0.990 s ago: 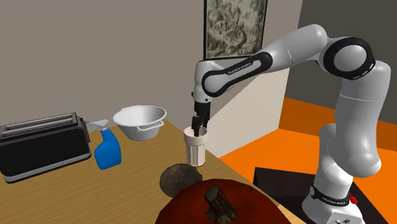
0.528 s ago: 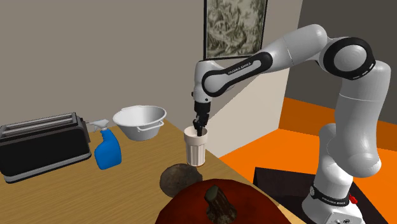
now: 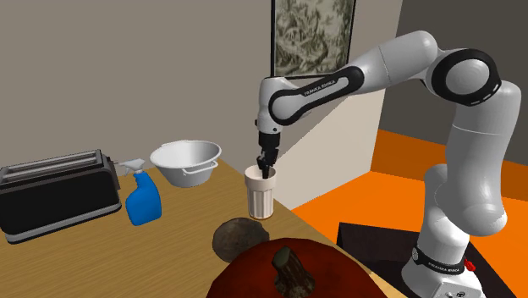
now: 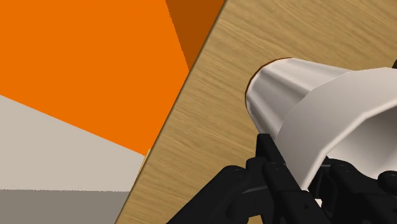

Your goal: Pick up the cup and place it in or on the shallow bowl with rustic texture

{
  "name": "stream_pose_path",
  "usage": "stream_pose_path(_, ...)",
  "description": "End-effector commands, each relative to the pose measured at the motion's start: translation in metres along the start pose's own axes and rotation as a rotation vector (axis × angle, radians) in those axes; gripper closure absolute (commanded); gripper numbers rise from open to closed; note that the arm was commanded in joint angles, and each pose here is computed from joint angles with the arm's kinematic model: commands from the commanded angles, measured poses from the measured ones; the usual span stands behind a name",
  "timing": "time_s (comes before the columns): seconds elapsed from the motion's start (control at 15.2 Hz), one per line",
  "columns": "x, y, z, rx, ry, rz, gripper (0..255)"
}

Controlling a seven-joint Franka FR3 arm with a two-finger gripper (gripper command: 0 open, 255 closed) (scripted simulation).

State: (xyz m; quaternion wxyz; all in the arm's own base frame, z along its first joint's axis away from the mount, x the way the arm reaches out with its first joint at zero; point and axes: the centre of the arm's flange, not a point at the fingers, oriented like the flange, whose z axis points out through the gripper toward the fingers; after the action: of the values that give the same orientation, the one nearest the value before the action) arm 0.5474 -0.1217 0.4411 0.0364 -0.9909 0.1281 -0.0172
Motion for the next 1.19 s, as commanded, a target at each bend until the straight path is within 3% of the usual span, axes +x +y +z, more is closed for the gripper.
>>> stream_pose_path(0.0, 0.0, -0.002, -0.01, 0.0, 0.0, 0.0, 255)
stream_pose_path(1.12, 0.003, -0.009, -0.099, 0.0, 0.0, 0.0, 255)
